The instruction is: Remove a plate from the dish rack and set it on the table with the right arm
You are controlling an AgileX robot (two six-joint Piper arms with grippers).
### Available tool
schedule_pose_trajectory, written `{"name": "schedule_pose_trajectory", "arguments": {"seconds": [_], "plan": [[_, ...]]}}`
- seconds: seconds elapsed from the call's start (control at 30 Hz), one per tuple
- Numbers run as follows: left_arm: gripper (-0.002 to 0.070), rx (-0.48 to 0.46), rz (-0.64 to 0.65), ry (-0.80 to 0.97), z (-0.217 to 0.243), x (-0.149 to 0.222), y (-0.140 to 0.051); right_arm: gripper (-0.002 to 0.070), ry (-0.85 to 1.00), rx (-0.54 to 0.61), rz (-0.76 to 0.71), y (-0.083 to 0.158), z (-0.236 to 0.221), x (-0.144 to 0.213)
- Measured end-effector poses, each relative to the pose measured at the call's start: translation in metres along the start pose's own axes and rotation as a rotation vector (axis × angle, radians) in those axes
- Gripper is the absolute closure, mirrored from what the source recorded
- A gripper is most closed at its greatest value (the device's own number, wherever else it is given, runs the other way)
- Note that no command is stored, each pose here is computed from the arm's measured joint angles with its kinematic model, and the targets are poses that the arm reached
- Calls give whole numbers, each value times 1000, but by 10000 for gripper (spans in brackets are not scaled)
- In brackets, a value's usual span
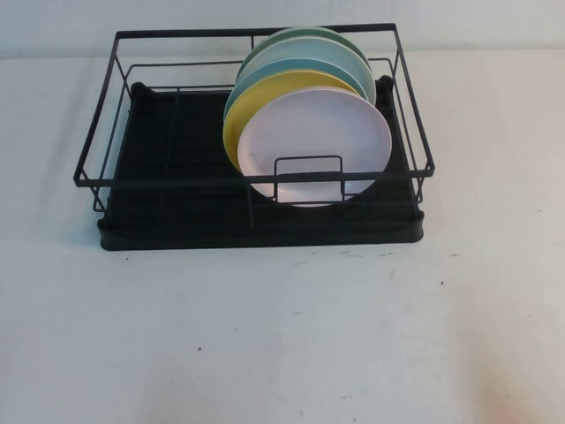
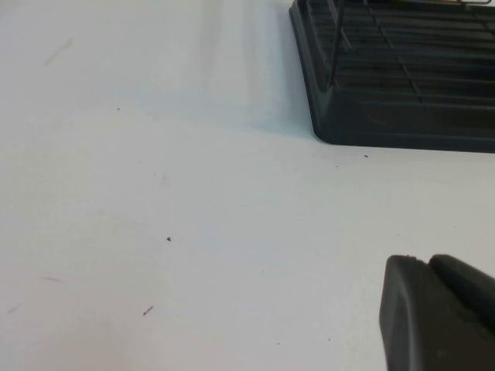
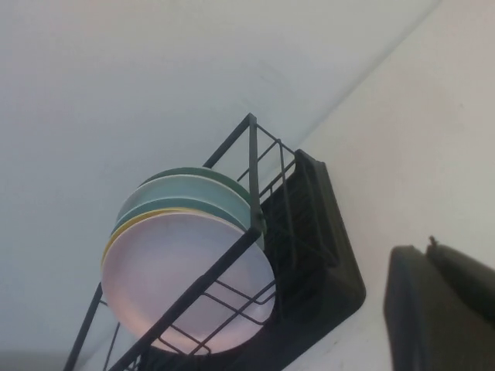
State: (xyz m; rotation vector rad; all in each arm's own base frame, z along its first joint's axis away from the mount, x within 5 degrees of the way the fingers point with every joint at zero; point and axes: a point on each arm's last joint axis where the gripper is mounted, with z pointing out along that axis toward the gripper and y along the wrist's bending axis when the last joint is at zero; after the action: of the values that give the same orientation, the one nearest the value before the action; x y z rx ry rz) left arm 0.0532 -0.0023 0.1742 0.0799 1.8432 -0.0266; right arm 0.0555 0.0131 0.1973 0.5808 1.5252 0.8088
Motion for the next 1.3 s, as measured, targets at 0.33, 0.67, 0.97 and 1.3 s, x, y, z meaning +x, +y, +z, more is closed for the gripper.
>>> {"name": "schedule_pose_trajectory", "arguments": {"seconds": [0.33, 0.67, 0.97, 1.3], "plan": [[679, 0, 0, 0, 0, 0, 0, 694, 193, -9, -96, 28, 10, -7], [679, 0, 0, 0, 0, 0, 0, 694, 540, -11, -463, 77, 98, -44], [679, 0, 0, 0, 0, 0, 0, 694, 668, -148, -694, 108, 213, -45], [679, 0, 0, 0, 0, 0, 0, 689, 699, -317, -945, 130, 292, -14]]}}
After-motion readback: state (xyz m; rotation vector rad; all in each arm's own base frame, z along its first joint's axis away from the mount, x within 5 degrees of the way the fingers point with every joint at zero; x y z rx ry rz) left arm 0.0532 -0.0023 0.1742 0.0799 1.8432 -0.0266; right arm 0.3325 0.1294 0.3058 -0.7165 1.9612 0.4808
